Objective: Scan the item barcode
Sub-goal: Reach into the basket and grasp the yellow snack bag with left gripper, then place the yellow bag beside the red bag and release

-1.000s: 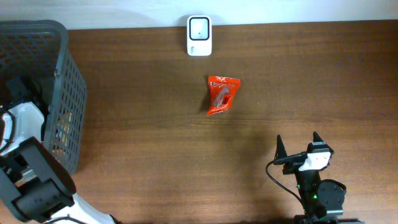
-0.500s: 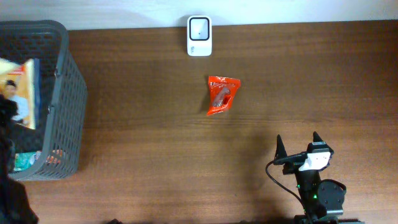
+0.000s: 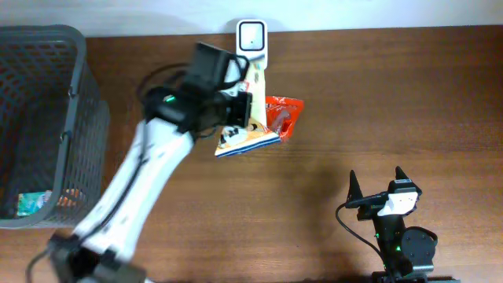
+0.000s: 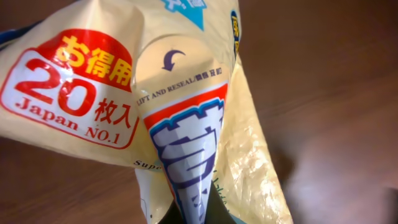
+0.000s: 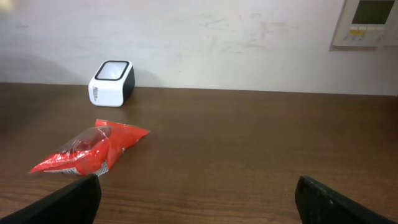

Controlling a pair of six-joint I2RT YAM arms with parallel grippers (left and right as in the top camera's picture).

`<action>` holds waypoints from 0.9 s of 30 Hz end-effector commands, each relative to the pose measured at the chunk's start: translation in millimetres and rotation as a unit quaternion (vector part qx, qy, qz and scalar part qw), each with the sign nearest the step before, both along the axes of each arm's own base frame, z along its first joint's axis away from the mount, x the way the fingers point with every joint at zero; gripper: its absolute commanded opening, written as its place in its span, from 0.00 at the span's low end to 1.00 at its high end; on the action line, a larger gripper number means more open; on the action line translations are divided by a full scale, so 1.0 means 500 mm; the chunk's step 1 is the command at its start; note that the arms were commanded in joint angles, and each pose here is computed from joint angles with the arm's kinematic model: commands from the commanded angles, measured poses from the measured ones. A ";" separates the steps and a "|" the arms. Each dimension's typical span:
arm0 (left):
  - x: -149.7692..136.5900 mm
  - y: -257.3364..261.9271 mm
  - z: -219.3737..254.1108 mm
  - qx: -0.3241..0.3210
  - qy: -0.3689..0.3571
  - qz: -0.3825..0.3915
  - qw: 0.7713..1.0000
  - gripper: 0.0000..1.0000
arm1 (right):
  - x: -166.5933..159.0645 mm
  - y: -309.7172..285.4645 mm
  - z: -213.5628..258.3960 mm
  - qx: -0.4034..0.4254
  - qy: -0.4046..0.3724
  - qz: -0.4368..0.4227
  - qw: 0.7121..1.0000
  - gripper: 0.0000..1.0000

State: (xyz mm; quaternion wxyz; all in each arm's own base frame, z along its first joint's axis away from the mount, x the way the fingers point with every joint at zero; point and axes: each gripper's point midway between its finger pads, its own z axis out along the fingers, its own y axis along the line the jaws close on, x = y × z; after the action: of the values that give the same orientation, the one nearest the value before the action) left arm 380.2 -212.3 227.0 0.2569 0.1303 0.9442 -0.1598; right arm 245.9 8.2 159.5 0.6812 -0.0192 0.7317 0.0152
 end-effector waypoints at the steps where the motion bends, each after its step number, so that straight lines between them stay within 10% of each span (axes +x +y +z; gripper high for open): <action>1: 0.058 0.037 -0.139 0.142 0.011 0.039 0.989 0.00 | 0.000 -0.002 -0.005 0.000 0.001 -0.002 1.000 0.99; 5: 0.135 0.065 -0.279 0.235 0.002 0.077 0.969 0.00 | 0.000 -0.002 -0.005 0.000 0.001 -0.002 1.000 0.99; 12: 0.078 -0.120 -0.350 0.086 0.069 -0.042 0.993 0.01 | 0.000 -0.002 -0.005 0.000 0.001 -0.002 1.000 0.98; 18: 0.063 -0.189 -0.337 0.079 0.036 -0.089 0.992 0.18 | 0.000 -0.002 -0.005 0.000 0.001 -0.002 1.000 0.99; 27: 0.141 0.029 0.113 0.184 -0.099 0.072 0.975 0.99 | 0.000 -0.002 -0.005 0.000 0.001 -0.002 1.000 0.99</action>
State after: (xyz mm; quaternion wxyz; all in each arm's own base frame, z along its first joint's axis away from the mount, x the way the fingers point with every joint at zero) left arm 442.5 -265.6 185.1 0.2479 0.1849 0.9506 -0.0256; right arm 245.9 8.3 159.5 0.6812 -0.0193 0.7317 0.0154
